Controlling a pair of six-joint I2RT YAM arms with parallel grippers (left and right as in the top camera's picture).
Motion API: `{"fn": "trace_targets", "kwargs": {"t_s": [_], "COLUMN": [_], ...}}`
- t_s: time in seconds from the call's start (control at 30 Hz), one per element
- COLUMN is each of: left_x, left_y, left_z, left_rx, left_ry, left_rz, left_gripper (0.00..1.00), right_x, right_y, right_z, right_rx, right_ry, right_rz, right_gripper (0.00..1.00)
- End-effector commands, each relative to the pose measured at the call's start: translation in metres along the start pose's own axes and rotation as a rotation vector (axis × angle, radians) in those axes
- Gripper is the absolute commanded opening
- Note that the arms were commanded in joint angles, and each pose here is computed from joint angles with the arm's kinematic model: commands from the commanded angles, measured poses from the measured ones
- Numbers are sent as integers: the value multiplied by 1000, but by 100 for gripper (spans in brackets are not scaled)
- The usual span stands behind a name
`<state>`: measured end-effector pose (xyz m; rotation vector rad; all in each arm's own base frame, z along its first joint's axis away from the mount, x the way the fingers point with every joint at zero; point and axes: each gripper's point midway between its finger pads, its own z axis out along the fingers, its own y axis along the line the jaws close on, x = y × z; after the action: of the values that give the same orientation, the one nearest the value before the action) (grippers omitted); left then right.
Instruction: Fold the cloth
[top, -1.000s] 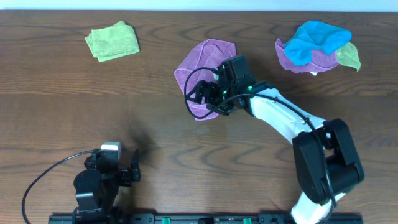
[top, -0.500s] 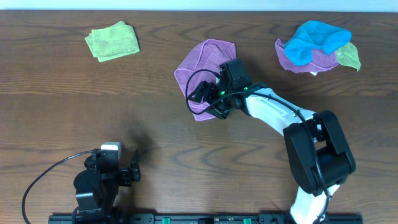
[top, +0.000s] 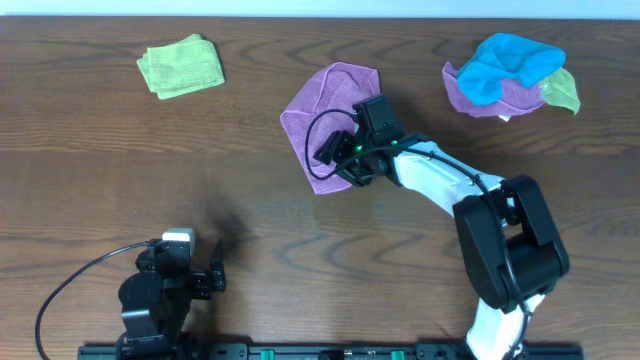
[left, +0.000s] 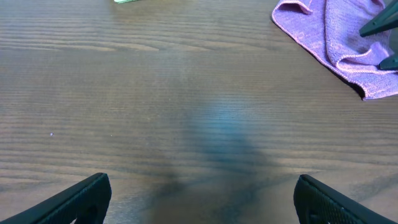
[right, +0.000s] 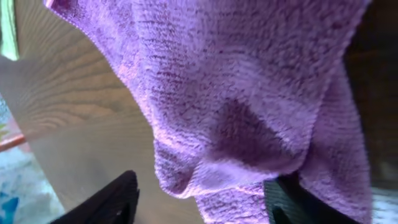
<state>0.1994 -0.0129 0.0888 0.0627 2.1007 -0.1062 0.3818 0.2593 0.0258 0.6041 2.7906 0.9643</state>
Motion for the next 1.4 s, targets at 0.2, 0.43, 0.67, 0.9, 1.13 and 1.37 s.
{"fn": "trace_targets", "kwargs": {"t_s": [0.2, 0.43, 0.67, 0.9, 1.13, 1.37], "left_x": [2, 2, 2, 2, 2, 2], "left_y": [-1, -1, -1, -1, -1, -1], "left_z": [1, 1, 1, 1, 1, 1], "left_rx": [3, 3, 3, 3, 3, 3], "left_ry": [1, 1, 1, 1, 1, 1], "left_rz": [23, 23, 23, 23, 23, 23], "left_gripper": [95, 95, 95, 95, 95, 95], "right_x": [-12, -16, -23, -28, -28, -27], "right_y": [-11, -12, -15, -14, -18, -14], "right_z": [2, 2, 1, 1, 7, 14], "right_rx": [50, 60, 78, 82, 86, 56], "right_ry": [-68, -92, -131, -157, -148, -129], "right_rz": [6, 3, -19, -50, -51, -107], "right_gripper": [66, 63, 59, 48, 50, 1]}}
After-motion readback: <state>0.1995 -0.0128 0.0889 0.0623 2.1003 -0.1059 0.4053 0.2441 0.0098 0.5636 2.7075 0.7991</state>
